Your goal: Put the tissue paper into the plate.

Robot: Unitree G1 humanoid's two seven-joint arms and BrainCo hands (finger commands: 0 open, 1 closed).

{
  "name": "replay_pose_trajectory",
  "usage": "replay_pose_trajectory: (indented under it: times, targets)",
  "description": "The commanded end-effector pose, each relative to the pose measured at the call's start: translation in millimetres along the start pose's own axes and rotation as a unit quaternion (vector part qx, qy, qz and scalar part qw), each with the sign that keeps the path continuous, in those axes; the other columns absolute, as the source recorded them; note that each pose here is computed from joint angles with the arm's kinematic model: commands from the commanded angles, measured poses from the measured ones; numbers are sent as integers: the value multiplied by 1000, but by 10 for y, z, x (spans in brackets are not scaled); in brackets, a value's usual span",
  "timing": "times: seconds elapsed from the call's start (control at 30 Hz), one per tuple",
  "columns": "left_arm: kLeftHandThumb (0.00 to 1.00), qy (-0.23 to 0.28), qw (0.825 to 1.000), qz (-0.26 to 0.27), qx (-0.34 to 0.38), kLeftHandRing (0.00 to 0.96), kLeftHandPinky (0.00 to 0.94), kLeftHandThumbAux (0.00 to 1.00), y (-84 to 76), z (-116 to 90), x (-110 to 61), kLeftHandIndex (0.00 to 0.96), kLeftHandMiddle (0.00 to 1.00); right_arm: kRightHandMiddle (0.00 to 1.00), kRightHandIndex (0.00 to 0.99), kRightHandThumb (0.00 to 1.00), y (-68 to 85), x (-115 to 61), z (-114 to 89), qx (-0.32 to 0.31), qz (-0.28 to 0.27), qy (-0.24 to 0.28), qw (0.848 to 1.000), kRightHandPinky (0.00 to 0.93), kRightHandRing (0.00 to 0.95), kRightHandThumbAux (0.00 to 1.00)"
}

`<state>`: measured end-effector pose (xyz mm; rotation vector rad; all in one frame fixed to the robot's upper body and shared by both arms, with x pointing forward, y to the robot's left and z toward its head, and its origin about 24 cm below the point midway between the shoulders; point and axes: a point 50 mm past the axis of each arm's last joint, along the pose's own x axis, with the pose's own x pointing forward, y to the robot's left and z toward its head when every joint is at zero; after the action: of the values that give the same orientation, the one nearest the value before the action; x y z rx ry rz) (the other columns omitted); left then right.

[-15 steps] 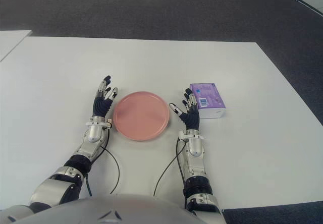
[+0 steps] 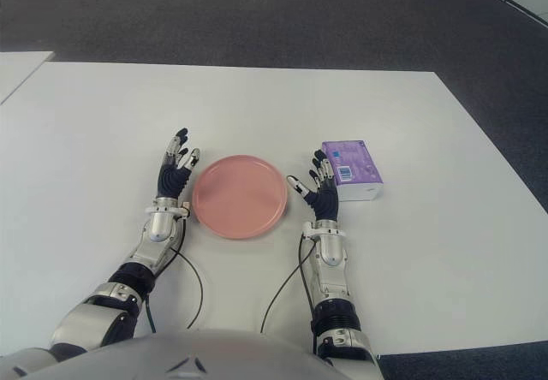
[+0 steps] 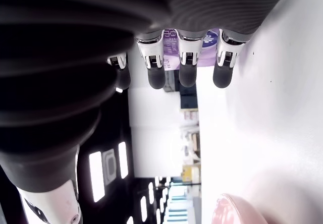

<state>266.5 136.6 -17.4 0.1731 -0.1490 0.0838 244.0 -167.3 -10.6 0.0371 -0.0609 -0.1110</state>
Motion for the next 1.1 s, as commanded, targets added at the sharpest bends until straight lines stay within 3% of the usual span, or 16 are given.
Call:
replay_pose_trajectory:
  times: [0.03,0.33,0.67,1.1]
  targets:
    - [0,61,998,0,13,0,0,466,19,-233,-262,0,0,33,4,233,-10,-136,-215,-7,-6,68,998,87,48,762]
    - [0,60,998,-1,10,0,0,469,9,-231,-261,0,0,38,17,209,32,-105,-209,-16,1,78,997,80,46,725]
    - [0,64,998,-4,8,0,0,476,-22,-236,-257,0,0,24,10,202,26,209,405,-26,15,-17,999,84,36,719]
    - [0,51,999,-5,5,0,0,464,-69,-200,-259,0,0,54,26,222,23,547,867,-80,-28,-135,987,103,66,670]
